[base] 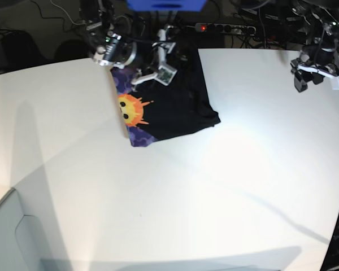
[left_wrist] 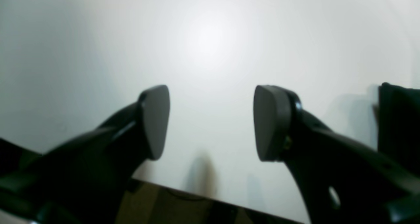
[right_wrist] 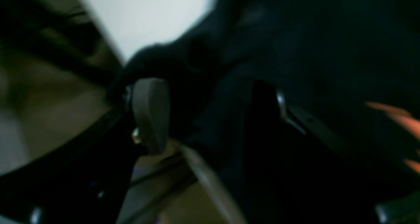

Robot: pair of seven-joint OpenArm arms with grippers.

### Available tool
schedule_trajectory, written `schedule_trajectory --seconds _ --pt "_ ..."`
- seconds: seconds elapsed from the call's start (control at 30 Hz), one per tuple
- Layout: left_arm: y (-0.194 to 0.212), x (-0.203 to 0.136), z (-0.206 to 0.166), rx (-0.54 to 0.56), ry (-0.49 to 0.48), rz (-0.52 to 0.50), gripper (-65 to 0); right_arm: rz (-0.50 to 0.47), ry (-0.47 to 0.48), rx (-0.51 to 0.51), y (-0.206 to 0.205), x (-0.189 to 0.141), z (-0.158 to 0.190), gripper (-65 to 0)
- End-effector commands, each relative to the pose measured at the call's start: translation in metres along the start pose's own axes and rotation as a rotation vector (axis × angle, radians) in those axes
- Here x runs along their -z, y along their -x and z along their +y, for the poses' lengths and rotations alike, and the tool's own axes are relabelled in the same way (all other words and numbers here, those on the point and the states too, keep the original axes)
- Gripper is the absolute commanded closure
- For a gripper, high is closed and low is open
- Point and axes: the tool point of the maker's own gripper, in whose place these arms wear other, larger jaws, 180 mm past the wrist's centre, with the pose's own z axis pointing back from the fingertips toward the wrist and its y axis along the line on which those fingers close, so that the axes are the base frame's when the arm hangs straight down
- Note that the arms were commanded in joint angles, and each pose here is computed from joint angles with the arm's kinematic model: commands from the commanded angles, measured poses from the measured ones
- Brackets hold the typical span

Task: Fold the T-shirt properly
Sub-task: 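Grasp the folded bundle's edge with the right gripper and left gripper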

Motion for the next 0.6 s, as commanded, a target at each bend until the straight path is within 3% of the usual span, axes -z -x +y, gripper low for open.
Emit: schedule_trajectory --seconds 0.0,0.23,0.4,0.57 --pt "-0.011 -0.003 -0.002 0.016 0.009 -0.040 -38.8 -0.053 -0.026 -0.007 -0.013 0.003 0.006 -37.7" --pt "-0.008 -0.004 -0.002 0.013 0.010 -0.033 -38.8 -0.042 -0.137 -0.098 -0.019 0.014 0.038 -38.0" --pt "-0.007 -0.004 -0.001 0.013 0.007 -0.028 -38.8 -0.104 -0.096 -0.178 -0.046 -0.002 0.030 -38.2" --pt "0.003 -0.009 0.004 0.018 -0.005 0.001 -38.8 -0.147 -0.015 -0.219 -0.069 -0.011 -0.002 -38.2"
